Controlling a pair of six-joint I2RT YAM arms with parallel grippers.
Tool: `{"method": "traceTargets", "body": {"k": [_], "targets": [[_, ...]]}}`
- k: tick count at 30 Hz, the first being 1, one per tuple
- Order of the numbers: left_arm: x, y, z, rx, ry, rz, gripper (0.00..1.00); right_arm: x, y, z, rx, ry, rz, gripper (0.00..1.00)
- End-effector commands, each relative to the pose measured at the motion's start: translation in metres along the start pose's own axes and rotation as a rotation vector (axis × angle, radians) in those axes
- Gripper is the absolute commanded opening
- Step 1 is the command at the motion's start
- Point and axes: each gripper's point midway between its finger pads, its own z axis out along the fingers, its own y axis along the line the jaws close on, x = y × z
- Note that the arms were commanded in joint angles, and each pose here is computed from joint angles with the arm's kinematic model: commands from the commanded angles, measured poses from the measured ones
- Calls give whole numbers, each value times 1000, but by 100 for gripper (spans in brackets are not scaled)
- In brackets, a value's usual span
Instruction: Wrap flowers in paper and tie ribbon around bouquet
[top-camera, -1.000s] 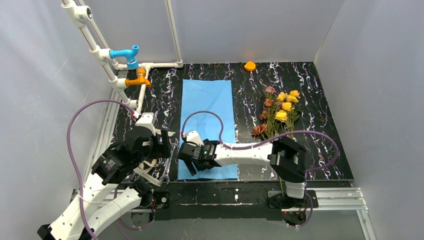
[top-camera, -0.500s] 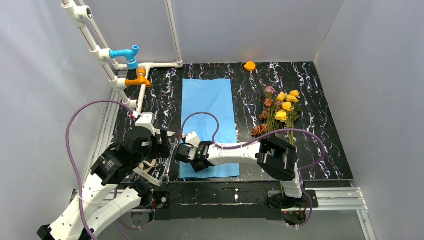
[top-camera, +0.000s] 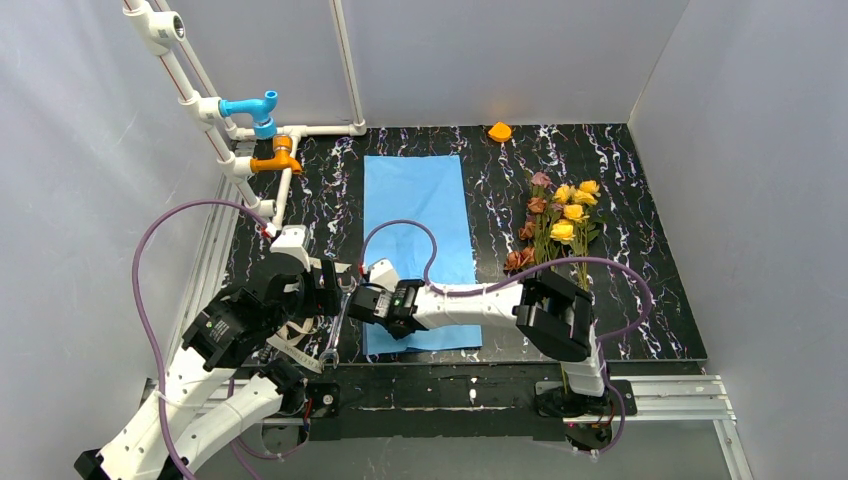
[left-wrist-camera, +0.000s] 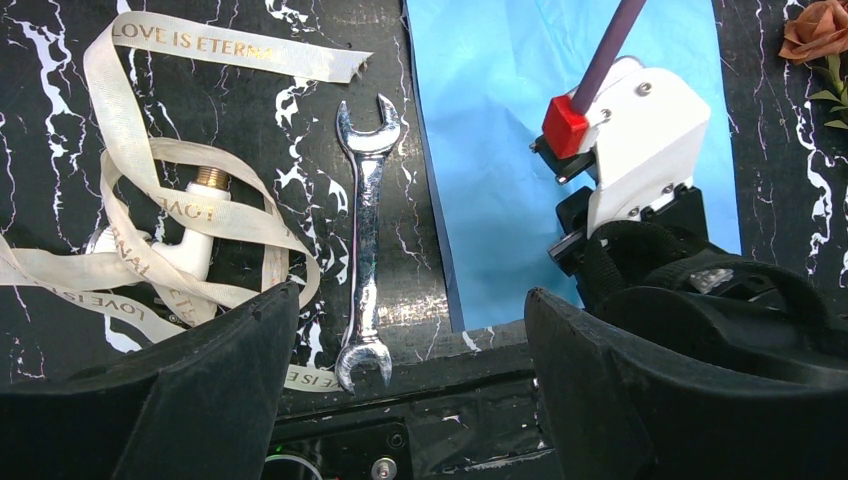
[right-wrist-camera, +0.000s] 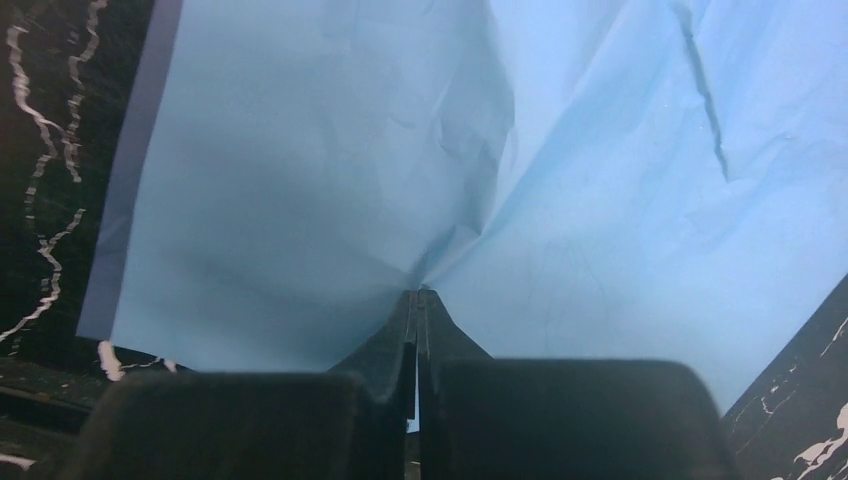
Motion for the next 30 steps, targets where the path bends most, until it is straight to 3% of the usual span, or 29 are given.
{"method": "traceTargets", "body": {"k": [1,6,11,16,21,30], "targets": [[3,2,1,-14,16,2,82,-45,-9,-39,-29,-120,60,1],[6,-5,5,15,37,12,84,-68,-25,-62,-134,-184,131,1],[11,-39,16,170,31,-145,92,-81,-68,-80,-327,-254,266,1],[27,-71,42,300,83,-233,83,-88,-91,-101,-445,-307,374,1],[40,-60,65,207,109,-246,83,-96,-150,-109,-388,-404,669,1],[10,-55,106,99,106,-190,87,-66,-185,-91,-460,-421,956,1]]}}
